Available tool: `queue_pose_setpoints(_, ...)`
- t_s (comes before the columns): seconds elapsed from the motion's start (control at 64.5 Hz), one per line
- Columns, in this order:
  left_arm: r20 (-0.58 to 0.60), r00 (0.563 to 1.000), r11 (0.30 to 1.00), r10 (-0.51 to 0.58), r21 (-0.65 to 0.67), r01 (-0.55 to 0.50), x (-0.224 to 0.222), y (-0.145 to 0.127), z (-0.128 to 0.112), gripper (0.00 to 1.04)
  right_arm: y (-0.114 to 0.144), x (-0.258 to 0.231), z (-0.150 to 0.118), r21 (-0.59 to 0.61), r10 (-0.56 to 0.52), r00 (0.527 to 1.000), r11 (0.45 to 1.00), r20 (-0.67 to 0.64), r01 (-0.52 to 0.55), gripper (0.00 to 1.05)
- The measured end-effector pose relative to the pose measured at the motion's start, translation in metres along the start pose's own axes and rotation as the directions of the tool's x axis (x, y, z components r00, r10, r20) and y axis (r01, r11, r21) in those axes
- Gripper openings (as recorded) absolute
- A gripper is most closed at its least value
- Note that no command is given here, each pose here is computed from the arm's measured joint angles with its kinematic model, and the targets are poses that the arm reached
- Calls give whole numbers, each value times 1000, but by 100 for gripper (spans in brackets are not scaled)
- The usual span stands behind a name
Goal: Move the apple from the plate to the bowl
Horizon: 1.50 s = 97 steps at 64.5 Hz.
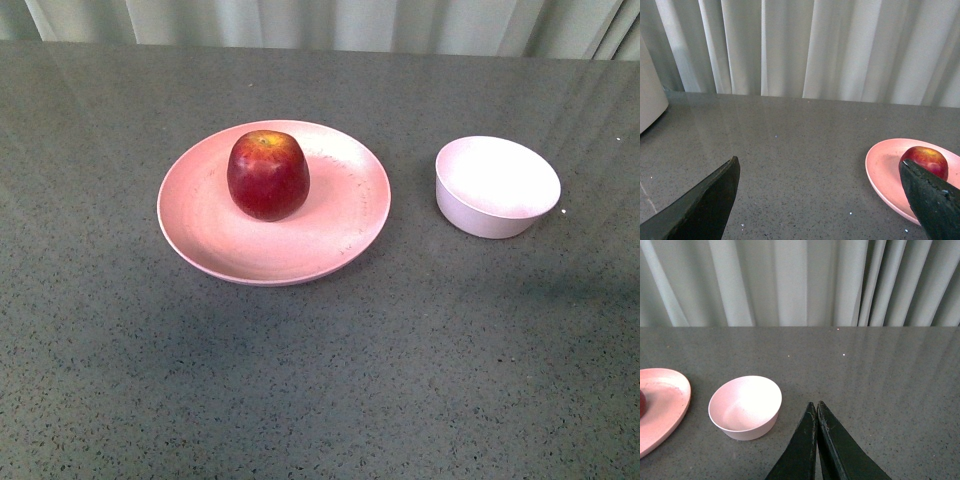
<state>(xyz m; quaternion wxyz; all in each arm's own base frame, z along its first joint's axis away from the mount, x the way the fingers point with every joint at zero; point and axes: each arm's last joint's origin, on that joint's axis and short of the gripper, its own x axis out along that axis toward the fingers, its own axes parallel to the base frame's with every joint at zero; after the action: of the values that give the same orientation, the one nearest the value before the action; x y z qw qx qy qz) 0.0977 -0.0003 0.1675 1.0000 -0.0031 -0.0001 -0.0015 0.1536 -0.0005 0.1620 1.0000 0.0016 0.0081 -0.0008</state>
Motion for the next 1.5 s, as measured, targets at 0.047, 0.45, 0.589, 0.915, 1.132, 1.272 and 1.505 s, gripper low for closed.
queue_pose_setpoints(0.047,0,1000,1000,0,0,0,0,0,0,96,0,-3,0,0,0,1000,1000,0,0,2)
queue_pose_setpoints(0.45,0,1000,1000,0,0,0,0,0,0,96,0,-23,10,0,0,999,1000,32,0,2)
queue_pose_setpoints(0.589,0,1000,1000,0,0,0,0,0,0,96,0,-30,11,0,0,999,1000,37,0,2)
queue_pose_setpoints(0.915,0,1000,1000,0,0,0,0,0,0,96,0,-39,12,0,0,999,1000,40,0,2)
queue_pose_setpoints(1.132,0,1000,1000,0,0,0,0,0,0,96,0,-44,11,0,0,999,1000,40,0,2)
queue_pose_setpoints(1.272,0,1000,1000,0,0,0,0,0,0,96,0,-48,10,0,0,1000,1000,31,0,2)
queue_pose_setpoints(1.505,0,1000,1000,0,0,0,0,0,0,96,0,-57,8,0,-1,999,1000,34,1,2)
